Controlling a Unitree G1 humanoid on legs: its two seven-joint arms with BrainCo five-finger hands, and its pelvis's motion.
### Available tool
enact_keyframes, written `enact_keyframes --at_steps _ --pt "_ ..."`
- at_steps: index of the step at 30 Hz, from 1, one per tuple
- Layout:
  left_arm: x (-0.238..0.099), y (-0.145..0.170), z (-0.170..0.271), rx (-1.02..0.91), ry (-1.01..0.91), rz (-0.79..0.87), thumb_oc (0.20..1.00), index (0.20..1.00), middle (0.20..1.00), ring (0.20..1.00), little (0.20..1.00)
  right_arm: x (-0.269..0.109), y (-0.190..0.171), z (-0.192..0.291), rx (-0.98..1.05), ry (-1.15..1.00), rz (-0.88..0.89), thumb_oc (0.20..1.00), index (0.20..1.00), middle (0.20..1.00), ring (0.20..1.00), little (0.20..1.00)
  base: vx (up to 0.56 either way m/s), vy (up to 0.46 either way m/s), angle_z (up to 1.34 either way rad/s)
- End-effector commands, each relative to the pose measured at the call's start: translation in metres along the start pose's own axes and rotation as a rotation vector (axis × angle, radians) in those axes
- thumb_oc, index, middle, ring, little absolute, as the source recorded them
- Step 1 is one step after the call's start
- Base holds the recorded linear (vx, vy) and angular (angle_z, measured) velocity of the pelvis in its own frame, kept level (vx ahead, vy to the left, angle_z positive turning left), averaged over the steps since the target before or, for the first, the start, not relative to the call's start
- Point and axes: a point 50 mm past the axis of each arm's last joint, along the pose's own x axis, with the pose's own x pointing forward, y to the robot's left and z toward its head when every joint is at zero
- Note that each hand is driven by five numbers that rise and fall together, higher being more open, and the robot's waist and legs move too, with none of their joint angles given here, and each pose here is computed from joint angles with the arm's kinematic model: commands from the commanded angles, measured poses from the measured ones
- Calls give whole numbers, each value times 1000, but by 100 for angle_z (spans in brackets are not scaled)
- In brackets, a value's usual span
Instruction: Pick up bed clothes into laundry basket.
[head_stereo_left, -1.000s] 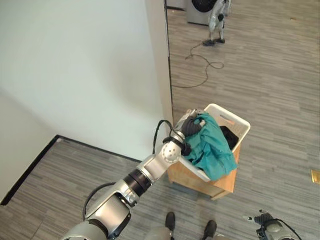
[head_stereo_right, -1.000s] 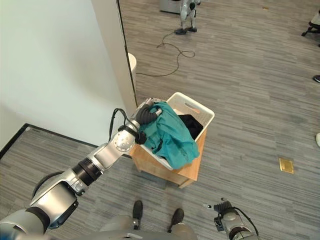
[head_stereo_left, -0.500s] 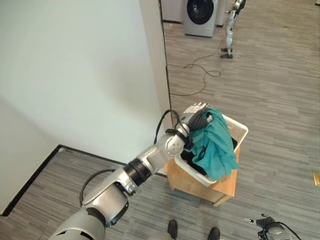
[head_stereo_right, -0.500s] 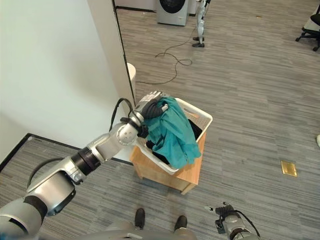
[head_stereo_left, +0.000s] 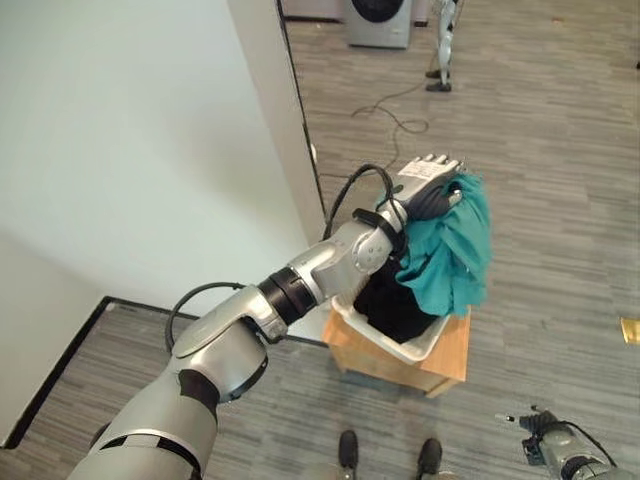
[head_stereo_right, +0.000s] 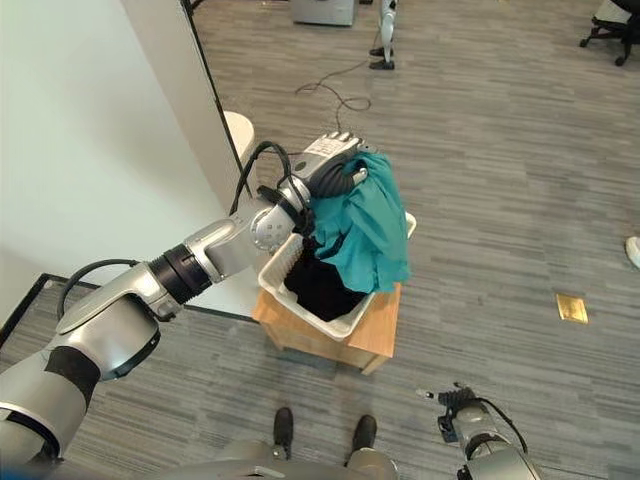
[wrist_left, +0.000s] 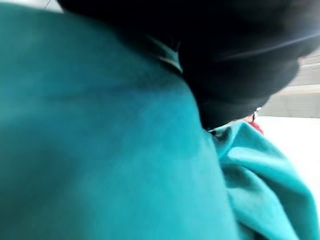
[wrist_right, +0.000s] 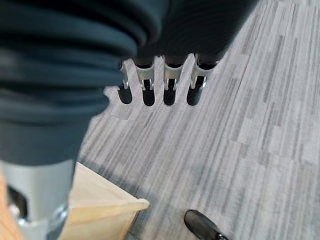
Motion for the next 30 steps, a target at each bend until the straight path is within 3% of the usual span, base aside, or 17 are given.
enact_keyframes --at_steps 1,16,17,18,20,21,22,27,28,29,30 --pt "37 41 15 110 -49 139 200 200 200 200 200 1 -15 -4 -9 18 -65 1000 1000 1000 1000 1000 -15 53 -7" --pt "41 53 0 321 -4 111 200 200 200 200 200 -3 16 7 -48 -51 -9 1000 1000 1000 1000 1000 -38 50 -12" --pt "7 78 -52 405 120 91 200 200 200 200 200 -3 13 -5 -64 -34 -17 1000 1000 1000 1000 1000 -40 54 -23" --pt "-13 76 -62 384 149 114 200 200 200 200 200 -6 18 -14 -63 -25 -4 1000 1000 1000 1000 1000 -42 26 -31" --pt "-23 57 -62 341 148 74 200 200 200 200 200 -5 19 -14 -46 -19 2 1000 1000 1000 1000 1000 -61 11 -24" --pt "-27 21 -46 271 93 -12 200 200 200 200 200 -5 23 -7 -12 -41 18 1000 1000 1000 1000 1000 -86 -8 19" --pt "-31 5 -40 230 81 -35 200 200 200 200 200 -5 22 -5 0 -47 15 1000 1000 1000 1000 1000 -103 -2 34" --pt "-37 -49 -24 144 60 -166 200 200 200 200 200 -4 19 28 -100 -171 11 1000 1000 1000 1000 1000 -58 4 20" --pt "-39 -53 -28 130 91 -164 404 404 404 404 404 -5 19 33 -105 -195 11 1000 1000 1000 1000 1000 -39 -25 5" --pt "-42 -56 -31 125 114 -159 790 790 790 790 790 -5 18 38 -111 -220 7 1000 1000 1000 1000 1000 -32 -27 4" --pt "-47 -61 -32 109 125 -166 1000 1000 1000 1000 1000 -6 18 40 -116 -236 4 1000 1000 1000 1000 1000 -36 -36 4"
